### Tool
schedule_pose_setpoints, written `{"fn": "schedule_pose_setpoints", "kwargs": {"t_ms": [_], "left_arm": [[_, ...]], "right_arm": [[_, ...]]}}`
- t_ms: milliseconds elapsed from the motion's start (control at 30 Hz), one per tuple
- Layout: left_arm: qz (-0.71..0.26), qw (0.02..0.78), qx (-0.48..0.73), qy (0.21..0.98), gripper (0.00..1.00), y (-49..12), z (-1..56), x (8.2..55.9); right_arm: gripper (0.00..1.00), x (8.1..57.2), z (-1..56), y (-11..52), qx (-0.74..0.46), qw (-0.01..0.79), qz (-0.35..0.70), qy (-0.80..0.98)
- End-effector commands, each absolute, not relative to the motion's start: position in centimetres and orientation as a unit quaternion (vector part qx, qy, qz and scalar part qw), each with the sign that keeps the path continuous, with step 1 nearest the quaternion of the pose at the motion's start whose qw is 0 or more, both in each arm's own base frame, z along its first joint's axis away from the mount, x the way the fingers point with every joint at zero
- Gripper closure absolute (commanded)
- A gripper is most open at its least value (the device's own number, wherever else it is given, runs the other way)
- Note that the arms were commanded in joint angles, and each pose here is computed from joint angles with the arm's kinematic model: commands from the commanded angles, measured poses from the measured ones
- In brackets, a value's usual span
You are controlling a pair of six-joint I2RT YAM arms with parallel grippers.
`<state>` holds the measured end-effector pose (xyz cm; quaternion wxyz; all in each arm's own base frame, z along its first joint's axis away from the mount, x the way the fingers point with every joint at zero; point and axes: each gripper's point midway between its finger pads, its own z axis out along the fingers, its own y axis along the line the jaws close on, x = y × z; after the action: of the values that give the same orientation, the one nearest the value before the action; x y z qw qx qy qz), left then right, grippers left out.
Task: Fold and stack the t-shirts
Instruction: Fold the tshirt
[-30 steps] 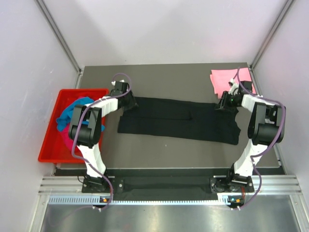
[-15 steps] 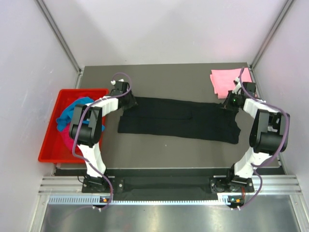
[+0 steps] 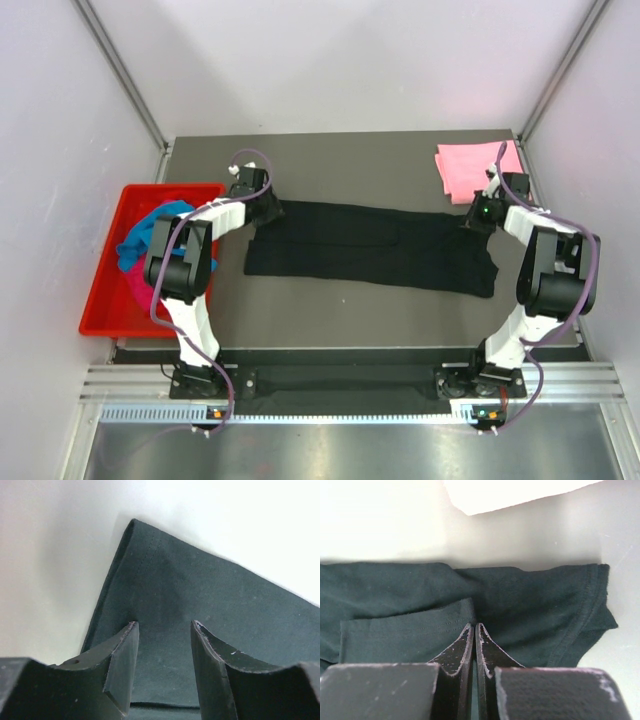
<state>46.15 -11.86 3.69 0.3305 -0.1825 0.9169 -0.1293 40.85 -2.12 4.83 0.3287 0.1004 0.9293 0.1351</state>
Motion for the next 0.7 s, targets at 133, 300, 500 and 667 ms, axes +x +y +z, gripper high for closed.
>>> {"fn": "schedule_pose_setpoints", "kwargs": {"t_ms": [133, 300, 500, 667], "left_arm": [[-0.097, 0.336, -0.185, 0.918, 0.48, -10.7, 3.4, 47.0], [-0.103, 0.340, -0.186, 0.916, 0.48, -10.8, 3.9, 47.1], [-0.132, 0.355, -0.167, 0.910, 0.47, -11.8, 8.0, 47.5], [-0.112, 0.373, -0.119, 0.913, 0.47, -12.0, 13.0, 47.0]], "right_arm": [[1.00, 42.1, 6.4, -4.1, 0.115, 0.362, 0.105, 0.919], [1.00, 42.0, 6.6, -4.0, 0.115, 0.362, 0.111, 0.919], [0.81, 41.9, 7.5, -2.8, 0.120, 0.352, 0.146, 0.917], [0.68, 40.8, 10.0, -3.0, 0.204, 0.312, 0.141, 0.917]]}}
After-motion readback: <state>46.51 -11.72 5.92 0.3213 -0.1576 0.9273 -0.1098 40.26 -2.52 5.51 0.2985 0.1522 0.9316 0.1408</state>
